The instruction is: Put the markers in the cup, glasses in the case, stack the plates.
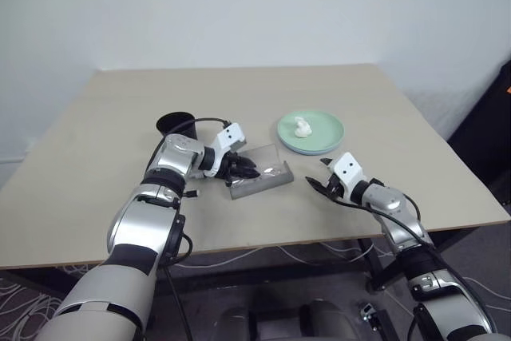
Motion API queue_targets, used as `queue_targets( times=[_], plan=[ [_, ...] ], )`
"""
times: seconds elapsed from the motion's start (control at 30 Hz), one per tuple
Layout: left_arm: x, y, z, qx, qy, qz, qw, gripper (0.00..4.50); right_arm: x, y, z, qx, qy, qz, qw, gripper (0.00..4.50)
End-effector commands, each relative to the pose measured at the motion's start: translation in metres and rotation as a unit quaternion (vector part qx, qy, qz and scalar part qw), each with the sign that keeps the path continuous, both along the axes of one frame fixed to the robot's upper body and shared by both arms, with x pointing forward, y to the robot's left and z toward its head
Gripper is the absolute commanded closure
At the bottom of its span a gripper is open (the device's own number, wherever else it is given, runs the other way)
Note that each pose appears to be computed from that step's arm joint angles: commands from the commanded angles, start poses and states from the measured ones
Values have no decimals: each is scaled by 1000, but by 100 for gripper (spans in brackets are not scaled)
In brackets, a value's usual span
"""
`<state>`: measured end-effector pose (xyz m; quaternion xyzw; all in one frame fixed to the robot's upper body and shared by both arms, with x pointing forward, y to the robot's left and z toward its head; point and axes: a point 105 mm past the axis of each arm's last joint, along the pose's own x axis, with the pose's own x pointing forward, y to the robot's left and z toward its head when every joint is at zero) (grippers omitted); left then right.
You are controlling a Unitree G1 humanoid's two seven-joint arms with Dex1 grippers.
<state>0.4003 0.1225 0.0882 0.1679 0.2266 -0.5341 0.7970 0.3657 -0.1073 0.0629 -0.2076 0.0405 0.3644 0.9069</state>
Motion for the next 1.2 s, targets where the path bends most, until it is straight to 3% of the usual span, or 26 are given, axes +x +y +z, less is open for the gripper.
queue_targets(
  times=[0.03,0.13,0.27,0.47,1.03,1.2],
  plan=[
    [20,-7,36,-34,-75,31,996,290,4,4,18,8,-30,6,999,113],
    [29,-5,46,-36,-107,60,992,327,4,5,18,8,-30,7,999,113],
    [42,2,52,14,-167,99,981,449,4,6,20,9,-32,8,999,113],
    [50,14,35,158,-245,97,952,449,5,8,25,14,-38,13,999,113],
    [43,33,-10,291,-238,82,923,449,1,8,27,22,-39,11,999,113],
    [39,29,-13,260,-215,80,938,449,1,9,26,23,-38,10,999,113]
  ],
)
